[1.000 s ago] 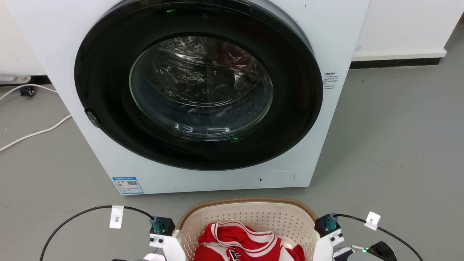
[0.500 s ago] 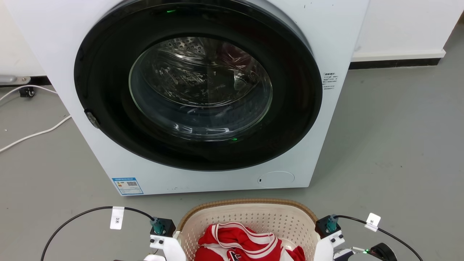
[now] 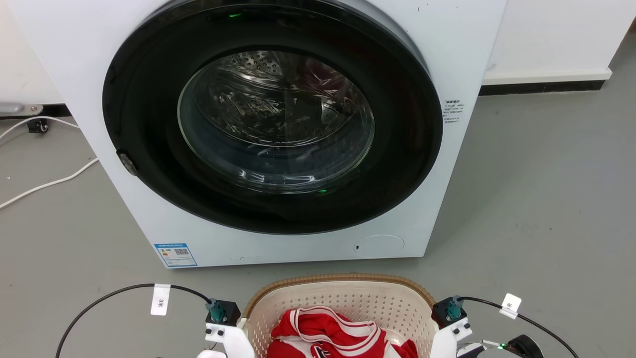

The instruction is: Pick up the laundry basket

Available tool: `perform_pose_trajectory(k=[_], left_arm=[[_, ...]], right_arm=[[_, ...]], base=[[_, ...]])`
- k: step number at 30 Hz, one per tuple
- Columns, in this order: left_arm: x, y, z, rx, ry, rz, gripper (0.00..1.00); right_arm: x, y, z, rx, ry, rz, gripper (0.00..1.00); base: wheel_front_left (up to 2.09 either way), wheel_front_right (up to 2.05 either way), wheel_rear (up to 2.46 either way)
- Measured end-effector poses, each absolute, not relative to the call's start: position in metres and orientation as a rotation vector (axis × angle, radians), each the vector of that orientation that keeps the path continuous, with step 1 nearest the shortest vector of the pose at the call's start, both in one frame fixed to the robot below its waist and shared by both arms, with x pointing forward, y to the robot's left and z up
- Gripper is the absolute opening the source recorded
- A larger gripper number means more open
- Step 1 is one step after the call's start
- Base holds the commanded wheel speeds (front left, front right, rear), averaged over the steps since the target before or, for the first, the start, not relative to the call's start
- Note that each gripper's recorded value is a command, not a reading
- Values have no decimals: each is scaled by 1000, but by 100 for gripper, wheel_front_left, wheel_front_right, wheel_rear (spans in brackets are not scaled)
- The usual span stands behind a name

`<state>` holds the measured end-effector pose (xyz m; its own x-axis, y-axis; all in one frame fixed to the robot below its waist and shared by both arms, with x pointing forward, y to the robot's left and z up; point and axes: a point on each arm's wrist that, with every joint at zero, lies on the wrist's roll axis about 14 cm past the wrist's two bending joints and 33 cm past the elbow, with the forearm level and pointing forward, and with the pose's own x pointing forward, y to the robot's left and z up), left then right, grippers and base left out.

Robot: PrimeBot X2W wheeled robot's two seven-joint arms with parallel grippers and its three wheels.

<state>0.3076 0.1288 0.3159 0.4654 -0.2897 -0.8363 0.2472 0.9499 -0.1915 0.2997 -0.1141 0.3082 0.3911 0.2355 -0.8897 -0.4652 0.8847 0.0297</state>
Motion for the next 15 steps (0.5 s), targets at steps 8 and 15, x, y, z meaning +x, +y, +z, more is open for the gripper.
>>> perform_pose_trajectory(k=[8,15], left_arm=[[307,130,315,-47,1036,-328,0],[307,130,315,-51,1035,-325,0]], right_arm=[[299,-113,307,-233,1087,451,0],[298,-113,307,-233,1089,451,0]], base=[[0,0,0],[0,0,0]])
